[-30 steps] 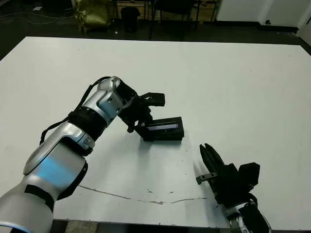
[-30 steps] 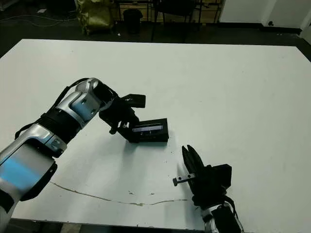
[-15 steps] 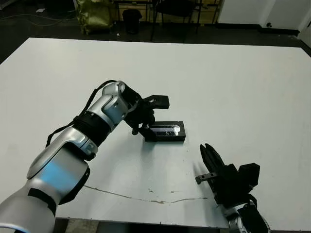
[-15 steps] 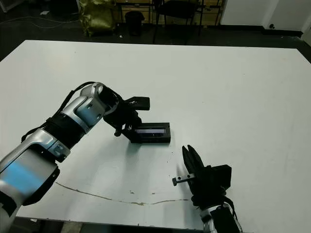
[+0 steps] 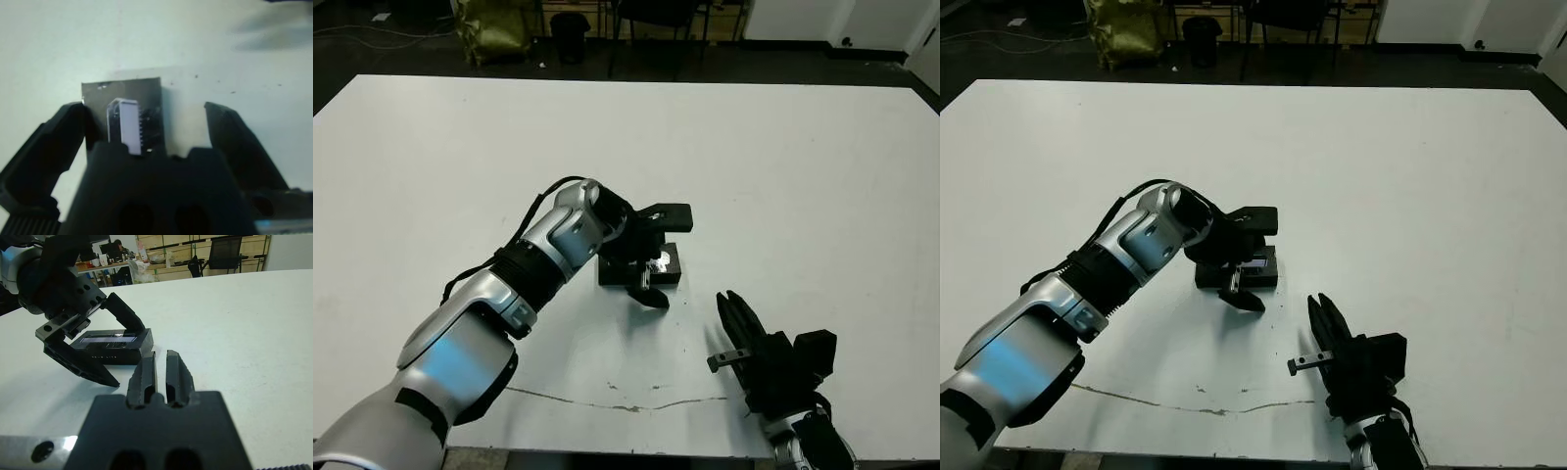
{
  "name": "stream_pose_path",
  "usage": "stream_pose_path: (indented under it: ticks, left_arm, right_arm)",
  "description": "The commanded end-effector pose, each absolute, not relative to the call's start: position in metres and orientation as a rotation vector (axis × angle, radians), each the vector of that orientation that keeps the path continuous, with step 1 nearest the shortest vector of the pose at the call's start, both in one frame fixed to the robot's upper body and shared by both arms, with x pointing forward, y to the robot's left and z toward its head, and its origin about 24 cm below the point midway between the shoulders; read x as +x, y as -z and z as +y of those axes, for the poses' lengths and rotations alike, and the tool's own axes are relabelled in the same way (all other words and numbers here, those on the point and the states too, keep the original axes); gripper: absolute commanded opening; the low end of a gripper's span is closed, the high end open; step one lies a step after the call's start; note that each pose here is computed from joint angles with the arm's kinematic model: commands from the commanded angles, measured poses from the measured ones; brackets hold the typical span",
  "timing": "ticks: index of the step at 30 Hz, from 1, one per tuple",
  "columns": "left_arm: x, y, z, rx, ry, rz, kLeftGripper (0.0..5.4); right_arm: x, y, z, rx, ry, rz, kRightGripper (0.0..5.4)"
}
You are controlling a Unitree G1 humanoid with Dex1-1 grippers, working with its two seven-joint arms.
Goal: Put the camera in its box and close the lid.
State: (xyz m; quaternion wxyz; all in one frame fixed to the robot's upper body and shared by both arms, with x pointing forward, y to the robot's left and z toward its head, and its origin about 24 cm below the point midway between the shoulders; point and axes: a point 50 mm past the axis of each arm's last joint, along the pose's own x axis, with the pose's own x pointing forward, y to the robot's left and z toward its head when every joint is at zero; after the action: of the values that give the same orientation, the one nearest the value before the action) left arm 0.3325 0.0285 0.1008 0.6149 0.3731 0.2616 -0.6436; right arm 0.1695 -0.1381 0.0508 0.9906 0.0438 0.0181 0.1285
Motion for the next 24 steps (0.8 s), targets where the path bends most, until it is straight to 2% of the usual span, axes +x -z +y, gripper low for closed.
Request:
stream_pose_path:
  ticks: [1, 5, 9, 13, 18, 24]
  left_arm:
    - [0.326, -0.072, 0.041, 0.854, 1.526, 0.690, 5.38]
    - [0.330, -0.073, 0.045, 0.952, 1.528, 0.624, 5.38]
    - [0.334, -0.077, 0.047, 0.954, 1.486, 0.607, 5.38]
    - [0.339, -0.085, 0.045, 0.993, 1.421, 0.492, 5.38]
    - [0.345, -0.092, 0.034, 0.922, 1.320, 0.316, 5.38]
    - [0.346, -0.095, 0.012, 0.797, 1.277, 0.202, 5.38]
  right_arm:
    - [0.166, -0.046, -0.140, 0.092, -0.253, 0.070, 0.00]
    - [0.166, -0.047, -0.141, 0.087, -0.252, 0.067, 0.00]
    - [0.165, -0.051, -0.141, 0.088, -0.254, 0.056, 0.00]
    - [0.162, -0.061, -0.141, 0.108, -0.293, 0.016, 0.00]
    - [0.159, -0.074, -0.137, 0.191, -0.468, -0.071, 0.00]
    - [0.158, -0.070, -0.128, 0.320, -0.635, -0.148, 0.00]
